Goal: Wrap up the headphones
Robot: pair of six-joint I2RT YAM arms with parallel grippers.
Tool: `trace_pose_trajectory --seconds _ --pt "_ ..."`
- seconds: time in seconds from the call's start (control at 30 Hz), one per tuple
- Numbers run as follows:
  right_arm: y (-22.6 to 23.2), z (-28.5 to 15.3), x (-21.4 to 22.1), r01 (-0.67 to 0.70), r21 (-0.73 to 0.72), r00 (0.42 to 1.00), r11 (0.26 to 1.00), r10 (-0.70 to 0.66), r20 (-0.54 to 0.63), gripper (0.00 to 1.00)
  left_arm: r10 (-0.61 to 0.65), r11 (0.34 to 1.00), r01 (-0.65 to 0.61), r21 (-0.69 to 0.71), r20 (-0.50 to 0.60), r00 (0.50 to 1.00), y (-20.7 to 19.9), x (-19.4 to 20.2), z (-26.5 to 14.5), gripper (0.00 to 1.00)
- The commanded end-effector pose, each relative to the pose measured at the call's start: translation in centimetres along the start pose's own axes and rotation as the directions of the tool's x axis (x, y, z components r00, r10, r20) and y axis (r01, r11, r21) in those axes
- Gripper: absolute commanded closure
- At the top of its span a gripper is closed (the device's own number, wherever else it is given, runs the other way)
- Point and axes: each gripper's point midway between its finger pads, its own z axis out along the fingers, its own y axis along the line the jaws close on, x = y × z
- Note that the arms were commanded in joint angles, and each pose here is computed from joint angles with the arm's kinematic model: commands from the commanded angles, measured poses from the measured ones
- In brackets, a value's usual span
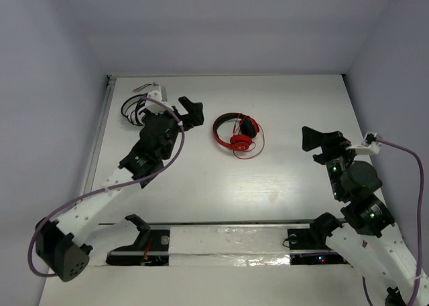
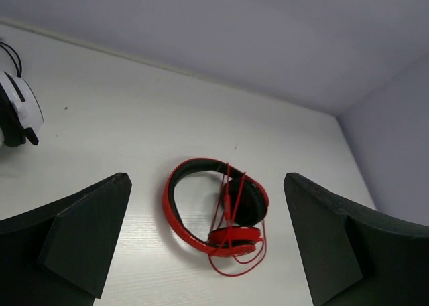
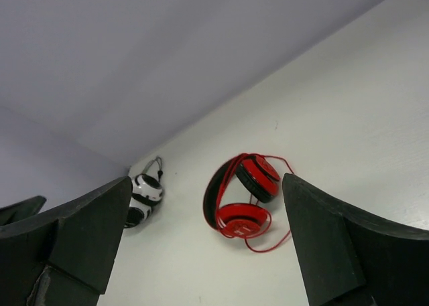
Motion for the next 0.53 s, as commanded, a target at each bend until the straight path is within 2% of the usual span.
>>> trace_pose_trajectory --seconds 0.0,0.13,0.27,0.37,0.5 --pt "1.9 -1.1 -4.1 0.001 -0.03 0.997 1.0 0.001 0.074 0.0 -0.032 0.999 0.032 -0.004 -0.006 0.999 0.7 -0.7 -2.5 0.01" --pt "4.0 -3.2 -7.1 -0.029 -0.13 0.992 0.991 0.044 0.117 0.0 -0.07 0.995 0.07 0.066 0.002 0.998 -0.6 -3.3 -5.0 0.01" --pt "5.0 -5.5 -9.5 -0.058 -0.21 0.982 0.976 0.093 0.163 0.0 -0.089 0.987 0.08 0.143 0.057 0.994 -1.6 -6.8 -8.0 0.01" --pt "5.0 -5.8 -10.0 -0.055 -0.221 0.979 0.974 0.096 0.18 0.0 -0.077 0.986 0.062 0.155 0.09 0.993 -1.2 -8.2 -9.7 0.01" --pt "5.0 -4.6 -8.7 -0.037 -0.193 0.987 0.98 0.066 0.145 0.0 -0.066 0.986 0.049 0.159 0.109 0.992 -0.8 -8.4 -10.5 0.01"
